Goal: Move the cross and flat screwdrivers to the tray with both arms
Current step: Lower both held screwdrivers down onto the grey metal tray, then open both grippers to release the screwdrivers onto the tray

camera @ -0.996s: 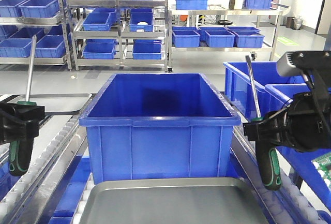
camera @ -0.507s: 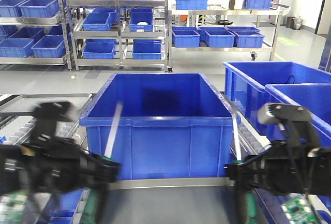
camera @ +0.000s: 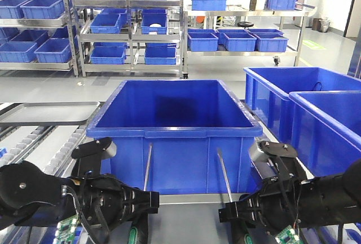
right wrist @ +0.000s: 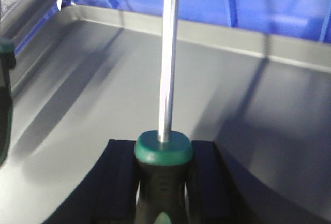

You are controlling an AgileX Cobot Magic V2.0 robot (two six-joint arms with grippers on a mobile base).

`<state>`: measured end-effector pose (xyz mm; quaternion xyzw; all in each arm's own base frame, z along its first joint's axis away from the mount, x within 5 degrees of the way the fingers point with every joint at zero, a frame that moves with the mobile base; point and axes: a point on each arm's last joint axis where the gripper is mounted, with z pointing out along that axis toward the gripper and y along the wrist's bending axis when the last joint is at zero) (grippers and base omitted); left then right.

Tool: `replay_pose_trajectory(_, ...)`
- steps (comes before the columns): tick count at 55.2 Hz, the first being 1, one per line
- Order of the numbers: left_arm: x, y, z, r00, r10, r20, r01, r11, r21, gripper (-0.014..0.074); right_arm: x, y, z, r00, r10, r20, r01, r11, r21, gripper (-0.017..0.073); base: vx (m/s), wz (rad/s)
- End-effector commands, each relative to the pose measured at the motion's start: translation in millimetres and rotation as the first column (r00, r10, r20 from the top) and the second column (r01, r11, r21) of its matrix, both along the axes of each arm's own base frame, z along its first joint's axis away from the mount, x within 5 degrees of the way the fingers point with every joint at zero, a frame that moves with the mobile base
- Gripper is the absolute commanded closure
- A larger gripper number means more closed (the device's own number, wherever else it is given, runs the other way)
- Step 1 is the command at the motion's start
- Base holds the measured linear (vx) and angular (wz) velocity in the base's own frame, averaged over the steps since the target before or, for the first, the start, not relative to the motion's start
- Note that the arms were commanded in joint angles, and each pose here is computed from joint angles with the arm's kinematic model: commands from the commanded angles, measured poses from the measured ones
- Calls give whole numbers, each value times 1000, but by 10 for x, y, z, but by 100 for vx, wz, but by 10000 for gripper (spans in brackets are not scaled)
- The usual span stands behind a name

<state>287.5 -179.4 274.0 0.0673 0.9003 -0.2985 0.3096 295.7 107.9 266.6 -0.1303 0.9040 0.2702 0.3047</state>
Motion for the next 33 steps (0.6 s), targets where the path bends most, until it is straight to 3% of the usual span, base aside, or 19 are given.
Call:
replay_pose_trajectory(1, 0, -10, 252, 997, 34, 67, -29, 997, -73, 218, -1, 8, 201, 998, -27, 49, 24, 998, 52, 228, 0, 0)
replay_pose_trajectory(12, -14, -11, 248, 998, 23, 55, -20, 997, -71, 124, 7, -2, 202, 998, -33, 54, 30, 998, 50, 25, 0, 0)
replay_pose_trajectory(21, -63, 11, 336, 997, 18, 75, -12, 997, -81, 125, -47, -26, 336, 993, -49, 106, 43, 997, 60, -6, 0, 0)
replay_pose_trajectory(26, -126, 83, 557, 982, 43, 184, -25, 995, -100, 125, -143, -58, 523, 982, -65, 175, 52, 996, 75, -6, 0, 0)
replay_pose_trajectory(33, -288, 211, 910, 927, 41, 373, -6, 996, -94, 125, -343, -117, 832, 954, -87, 288, 60, 993, 103, -6, 0, 0)
